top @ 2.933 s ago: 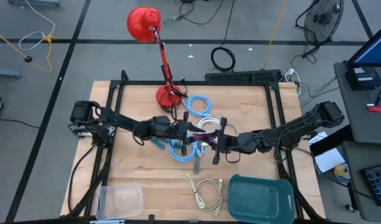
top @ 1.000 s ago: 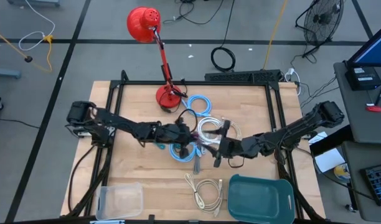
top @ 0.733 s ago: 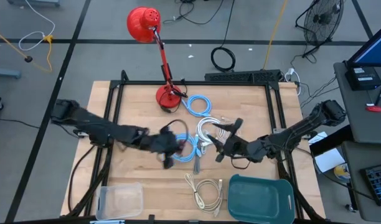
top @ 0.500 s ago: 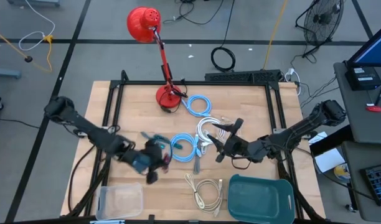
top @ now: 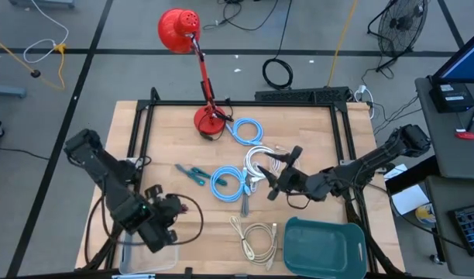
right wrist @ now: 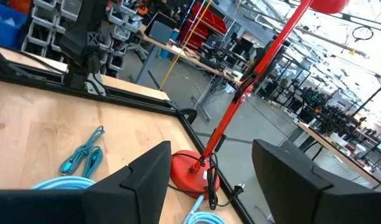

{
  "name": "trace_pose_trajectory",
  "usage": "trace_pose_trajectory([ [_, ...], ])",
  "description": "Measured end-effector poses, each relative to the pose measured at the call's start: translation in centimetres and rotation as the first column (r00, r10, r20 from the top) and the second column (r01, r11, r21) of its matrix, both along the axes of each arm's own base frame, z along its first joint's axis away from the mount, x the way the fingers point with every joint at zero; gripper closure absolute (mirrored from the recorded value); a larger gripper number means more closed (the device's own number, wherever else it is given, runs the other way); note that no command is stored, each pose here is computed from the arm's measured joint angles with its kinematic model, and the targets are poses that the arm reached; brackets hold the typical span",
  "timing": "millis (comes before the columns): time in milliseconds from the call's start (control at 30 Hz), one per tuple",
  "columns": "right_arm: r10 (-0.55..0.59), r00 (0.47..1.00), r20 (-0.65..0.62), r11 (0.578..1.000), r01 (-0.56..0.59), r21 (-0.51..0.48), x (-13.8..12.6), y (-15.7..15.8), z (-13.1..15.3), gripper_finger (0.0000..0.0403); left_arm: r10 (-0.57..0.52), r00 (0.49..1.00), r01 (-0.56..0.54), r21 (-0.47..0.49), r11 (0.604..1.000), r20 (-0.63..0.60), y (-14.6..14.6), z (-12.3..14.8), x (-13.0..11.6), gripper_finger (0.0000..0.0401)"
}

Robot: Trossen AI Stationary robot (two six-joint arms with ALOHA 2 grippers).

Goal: Pick & Place USB Port
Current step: Put the pink charger cable into the transparent bin

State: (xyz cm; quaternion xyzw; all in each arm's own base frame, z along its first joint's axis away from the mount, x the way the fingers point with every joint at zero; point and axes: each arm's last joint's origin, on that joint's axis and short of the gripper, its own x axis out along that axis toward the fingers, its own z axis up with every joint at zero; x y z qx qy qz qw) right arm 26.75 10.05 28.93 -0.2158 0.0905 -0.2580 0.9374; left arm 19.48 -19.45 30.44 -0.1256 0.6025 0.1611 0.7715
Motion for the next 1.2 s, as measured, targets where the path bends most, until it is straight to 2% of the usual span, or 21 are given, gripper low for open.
trace_pose_trajectory([
  [267,-0.001,1.0,-0.015,1.0,0.001,0.009,0.0,0.0,-0.3,0.0187,0.052,0.954,-0.094,-0.13,0.987,-0.295,-2.5,-0.9,-0.7,0.0385],
  [433,-0.001,1.0,-0.014,1.0,0.001,0.01,0.0,0.0,-0.3,0.019,0.043,0.922,-0.115,-0.168,0.979,-0.386,-3.8,-1.4,-1.6,0.0385],
  [633,-0.001,1.0,-0.014,1.0,0.001,0.01,0.0,0.0,-0.3,0.019,0.009,0.92,-0.111,-0.24,0.964,-0.392,-5.4,-2.9,-2.5,0.0385],
  [767,-0.001,1.0,-0.014,1.0,0.001,0.01,0.0,0.0,-0.3,0.019,0.006,0.929,-0.117,-0.277,0.954,-0.37,-6.0,-4.9,-2.6,0.0385],
  [967,-0.001,1.0,-0.014,1.0,0.001,0.01,0.0,0.0,-0.3,0.019,0.065,0.904,-0.175,-0.227,0.958,-0.424,-5.5,-7.9,-3.5,0.0385],
  [1200,-0.001,1.0,-0.014,1.0,0.001,0.01,0.0,0.0,-0.3,0.019,0.038,0.898,-0.153,-0.23,0.961,-0.437,-5.4,-9.5,-4.1,0.0385],
])
